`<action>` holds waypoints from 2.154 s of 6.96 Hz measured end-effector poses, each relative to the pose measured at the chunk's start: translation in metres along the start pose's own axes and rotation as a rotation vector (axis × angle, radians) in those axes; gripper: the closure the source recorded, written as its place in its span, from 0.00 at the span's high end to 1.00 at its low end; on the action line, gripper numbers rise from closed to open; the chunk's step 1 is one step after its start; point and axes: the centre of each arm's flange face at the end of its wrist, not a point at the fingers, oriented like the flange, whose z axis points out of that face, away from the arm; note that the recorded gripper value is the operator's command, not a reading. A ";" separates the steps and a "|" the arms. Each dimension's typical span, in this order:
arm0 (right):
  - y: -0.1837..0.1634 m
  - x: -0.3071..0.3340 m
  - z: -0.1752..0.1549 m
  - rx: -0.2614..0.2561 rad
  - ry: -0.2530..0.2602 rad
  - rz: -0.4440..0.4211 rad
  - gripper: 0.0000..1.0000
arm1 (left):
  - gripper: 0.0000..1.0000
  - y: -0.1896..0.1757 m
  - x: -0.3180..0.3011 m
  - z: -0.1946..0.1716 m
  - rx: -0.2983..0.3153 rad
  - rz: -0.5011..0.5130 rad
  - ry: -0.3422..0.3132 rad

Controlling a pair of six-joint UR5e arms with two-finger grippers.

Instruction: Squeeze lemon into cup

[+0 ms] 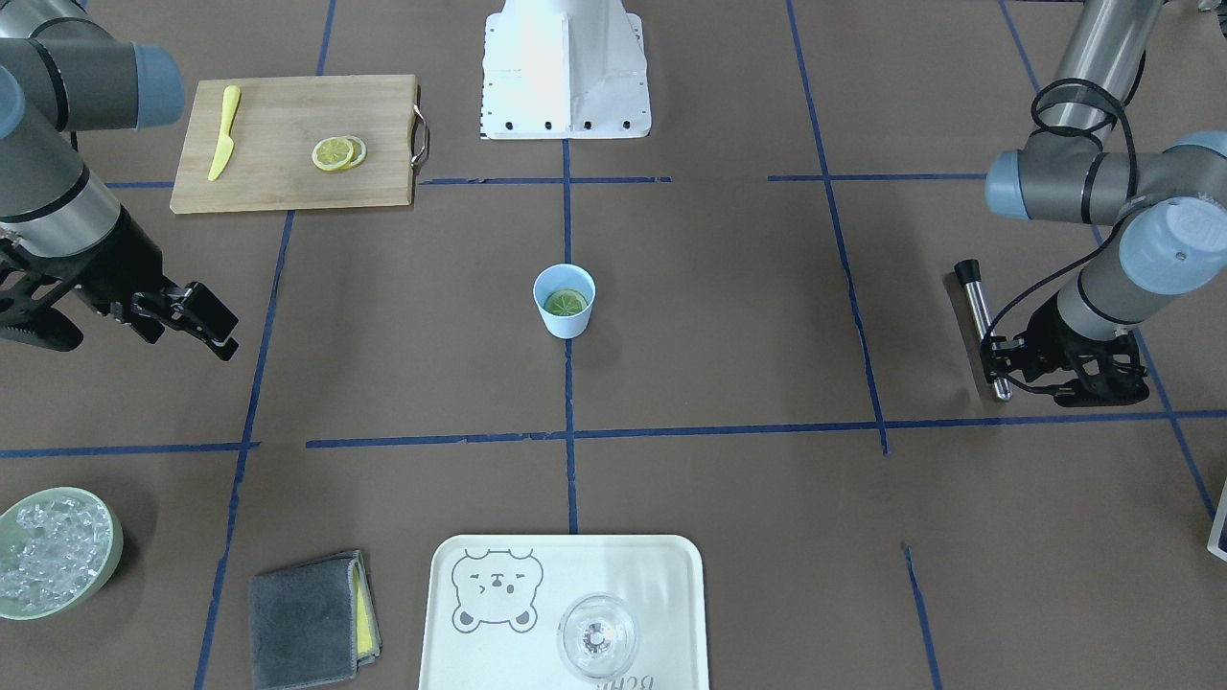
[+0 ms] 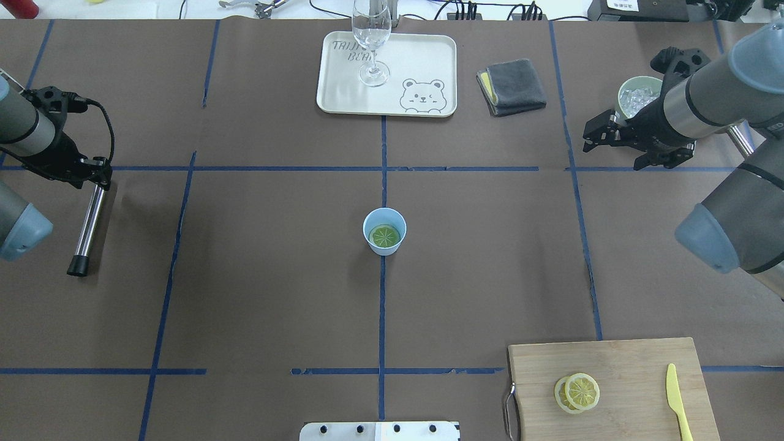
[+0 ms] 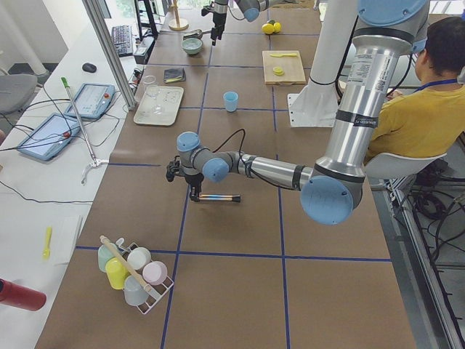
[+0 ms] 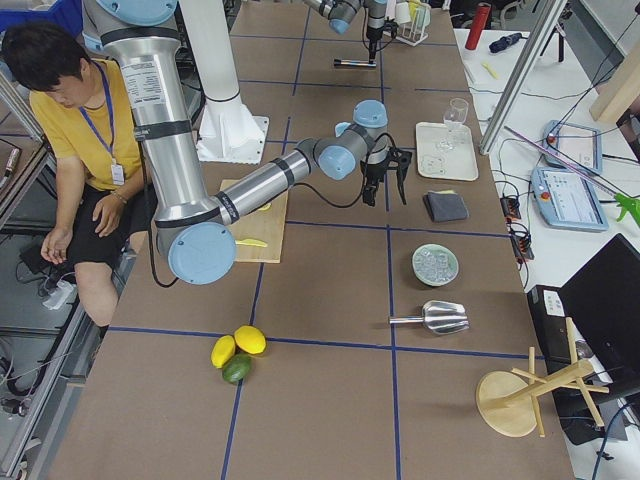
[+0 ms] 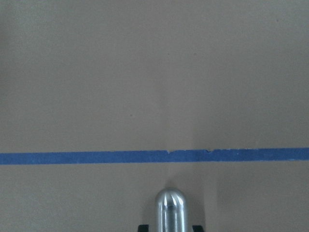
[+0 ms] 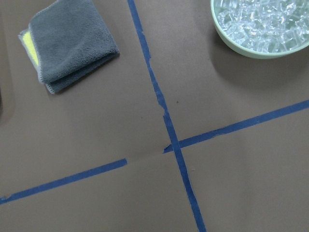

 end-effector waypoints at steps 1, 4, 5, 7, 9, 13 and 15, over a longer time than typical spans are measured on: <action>0.001 -0.002 -0.003 0.001 -0.007 -0.004 1.00 | 1.00 0.000 0.007 -0.009 0.013 0.010 0.012; -0.012 0.021 -0.019 0.004 -0.010 -0.035 1.00 | 1.00 0.016 0.032 -0.089 0.132 0.079 0.092; -0.025 0.053 -0.027 -0.004 0.003 -0.082 1.00 | 1.00 0.029 0.035 -0.116 0.171 0.102 0.114; -0.064 0.130 -0.050 -0.009 0.050 -0.169 1.00 | 1.00 0.032 -0.003 -0.160 0.223 0.189 0.140; -0.104 0.203 -0.067 -0.062 0.142 -0.293 1.00 | 1.00 0.033 -0.084 -0.192 0.264 0.271 0.128; -0.135 0.299 -0.058 -0.172 0.128 -0.397 1.00 | 1.00 0.048 -0.201 -0.186 0.261 0.301 0.048; -0.138 0.313 -0.046 -0.203 0.109 -0.411 1.00 | 1.00 0.049 -0.221 -0.167 0.226 0.256 0.045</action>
